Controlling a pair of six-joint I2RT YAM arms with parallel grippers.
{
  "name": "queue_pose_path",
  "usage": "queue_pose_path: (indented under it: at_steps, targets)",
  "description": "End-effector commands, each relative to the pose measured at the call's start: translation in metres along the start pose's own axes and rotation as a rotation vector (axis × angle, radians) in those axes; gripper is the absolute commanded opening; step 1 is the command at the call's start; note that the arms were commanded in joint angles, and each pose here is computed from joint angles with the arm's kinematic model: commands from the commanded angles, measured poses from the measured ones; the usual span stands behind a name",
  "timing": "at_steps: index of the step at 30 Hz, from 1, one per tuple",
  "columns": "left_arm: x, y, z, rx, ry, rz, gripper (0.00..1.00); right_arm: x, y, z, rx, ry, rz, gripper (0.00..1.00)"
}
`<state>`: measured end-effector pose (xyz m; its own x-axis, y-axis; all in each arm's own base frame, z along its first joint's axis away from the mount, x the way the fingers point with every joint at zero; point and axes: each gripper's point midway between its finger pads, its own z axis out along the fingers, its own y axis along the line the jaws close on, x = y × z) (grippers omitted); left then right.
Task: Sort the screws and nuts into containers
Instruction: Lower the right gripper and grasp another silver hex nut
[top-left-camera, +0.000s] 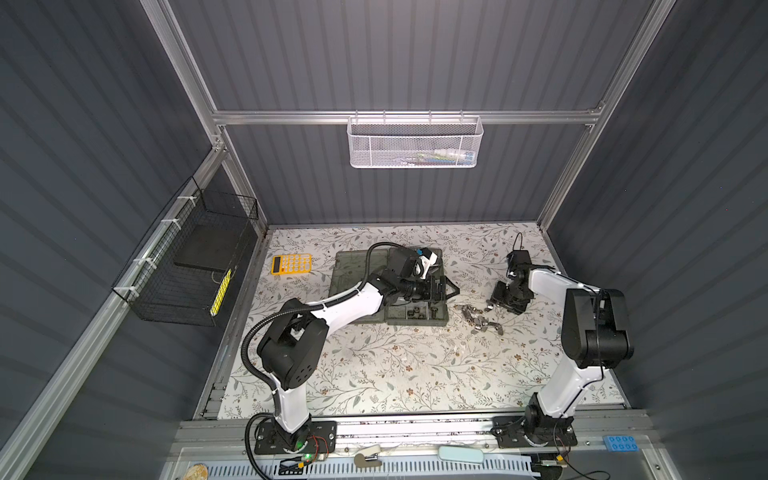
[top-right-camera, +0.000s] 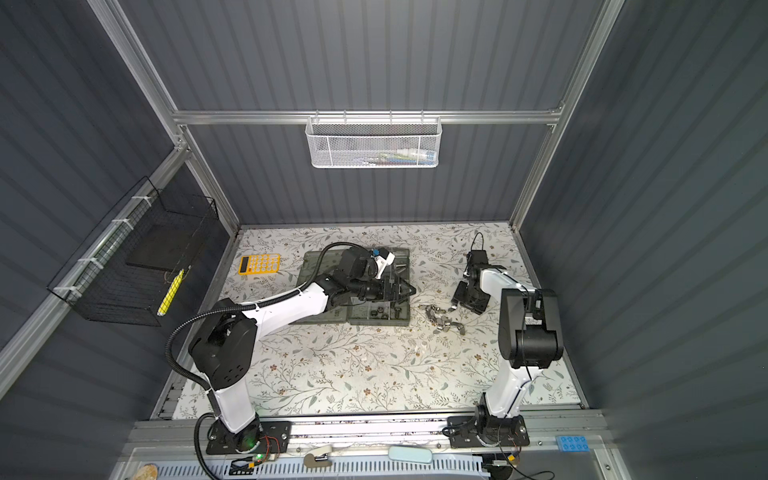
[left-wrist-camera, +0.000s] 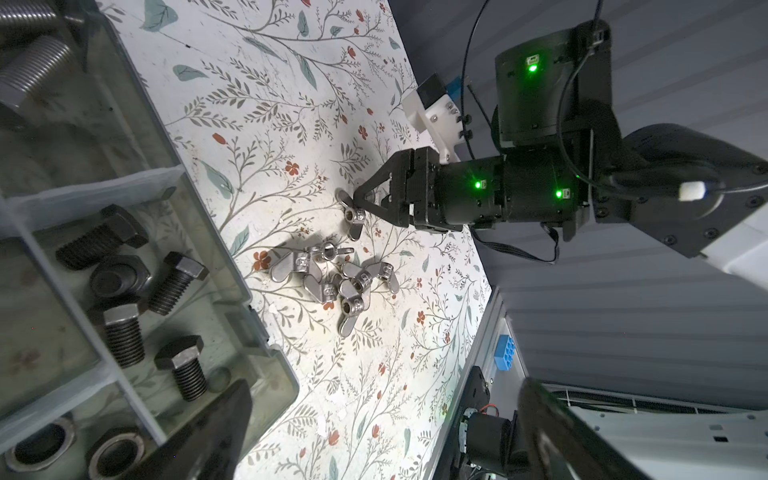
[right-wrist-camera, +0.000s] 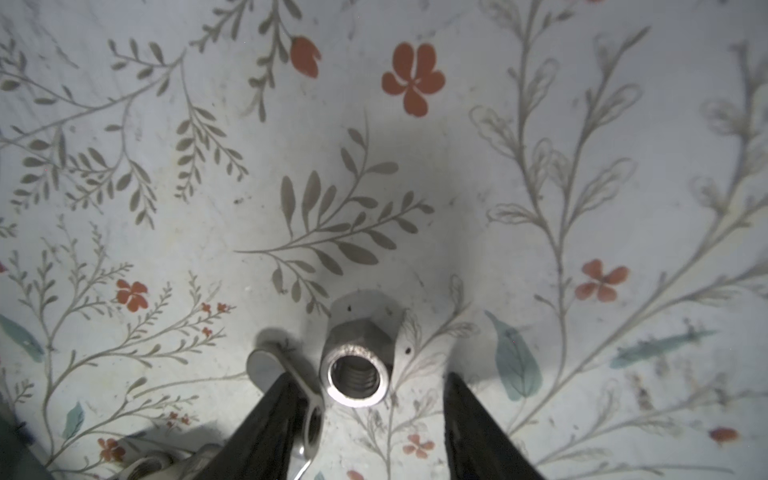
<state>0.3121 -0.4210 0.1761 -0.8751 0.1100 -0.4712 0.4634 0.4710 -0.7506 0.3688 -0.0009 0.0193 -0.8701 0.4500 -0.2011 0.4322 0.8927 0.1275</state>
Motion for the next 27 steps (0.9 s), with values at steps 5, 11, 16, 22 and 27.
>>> queue_pose_path:
  at_steps: [5,11,16,22,27]
  targets:
    - [-0.005,-0.012,0.005,0.04,0.008,0.018,1.0,-0.005,-0.003,0.007,0.017,0.02,-0.011,0.46]
    - [-0.003,-0.009,0.006,0.033,0.017,0.018,1.0,-0.006,-0.003,0.008,0.017,0.024,-0.013,0.34]
    - [-0.003,-0.01,0.006,0.033,0.016,0.016,1.0,-0.003,-0.003,0.007,0.009,0.026,-0.015,0.25]
    - [-0.003,-0.011,0.002,0.026,0.012,0.021,1.0,-0.002,0.0,0.0,-0.011,0.018,-0.016,0.2]
    - [-0.002,-0.012,-0.002,0.022,0.009,0.025,1.0,-0.004,0.009,-0.016,-0.064,-0.003,-0.01,0.18]
